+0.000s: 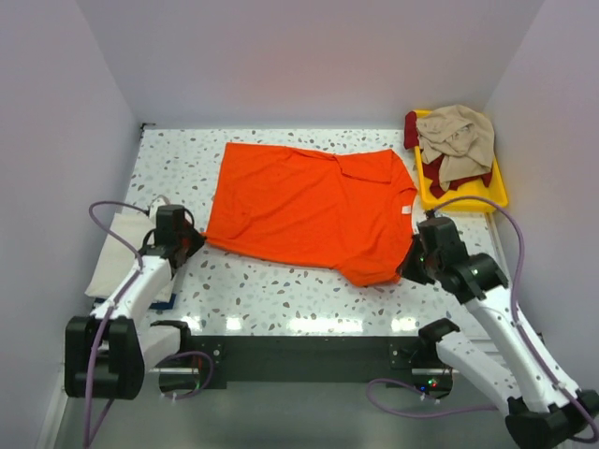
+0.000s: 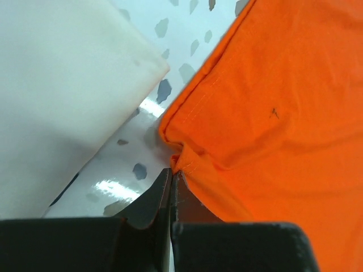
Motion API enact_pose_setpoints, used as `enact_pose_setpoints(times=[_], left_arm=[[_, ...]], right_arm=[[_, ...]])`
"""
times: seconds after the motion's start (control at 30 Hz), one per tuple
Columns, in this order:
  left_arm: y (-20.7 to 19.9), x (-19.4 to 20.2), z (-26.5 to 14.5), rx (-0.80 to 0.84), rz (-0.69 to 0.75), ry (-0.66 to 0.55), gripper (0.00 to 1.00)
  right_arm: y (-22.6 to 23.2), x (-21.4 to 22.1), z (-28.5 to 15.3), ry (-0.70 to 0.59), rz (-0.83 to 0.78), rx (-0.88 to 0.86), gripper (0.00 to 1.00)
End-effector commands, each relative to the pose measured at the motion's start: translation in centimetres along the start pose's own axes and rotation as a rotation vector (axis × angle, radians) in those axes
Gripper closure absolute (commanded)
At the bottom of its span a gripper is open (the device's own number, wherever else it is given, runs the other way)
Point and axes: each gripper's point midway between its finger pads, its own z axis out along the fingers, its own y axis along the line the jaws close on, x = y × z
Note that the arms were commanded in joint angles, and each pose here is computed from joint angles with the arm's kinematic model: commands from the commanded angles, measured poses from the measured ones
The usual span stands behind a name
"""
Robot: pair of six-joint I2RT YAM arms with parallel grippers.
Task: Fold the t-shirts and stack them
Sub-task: Fold the tshirt
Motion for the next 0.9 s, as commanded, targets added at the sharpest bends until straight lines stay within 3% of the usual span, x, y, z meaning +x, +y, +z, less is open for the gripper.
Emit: enact_pose_setpoints(times=[0.0, 0.1, 0.27, 0.4, 0.87], left_arm=[[-4.0, -2.9, 1.1, 0.07, 0.014, -0.022, 1.0], [-6.3, -4.7, 3.0, 0.067, 0.013, -0.012, 1.0], [-9.2, -6.2, 6.8, 0.054, 0.008, 0.041, 1.0], [-9.9, -6.3, 8.6, 0.042, 0.001, 0.066, 1.0], [-11.1, -8.4, 9.6, 0.029, 0.011, 0.03, 1.0]], right_arm=[[4.0, -4.3, 1.7, -0.085, -0.009, -0.08, 1.0], [6.6, -8.5, 3.6, -0.149, -0.023, -0.073, 1.0], [9.2, -12.5, 9.8, -0.103, -0.055, -0.048, 1.0], [9.6, -16.0, 12.3, -0.091, -0.007, -0.075, 1.0], [6.0, -20.9, 11.9, -0.161, 0.031, -0.015, 1.0]])
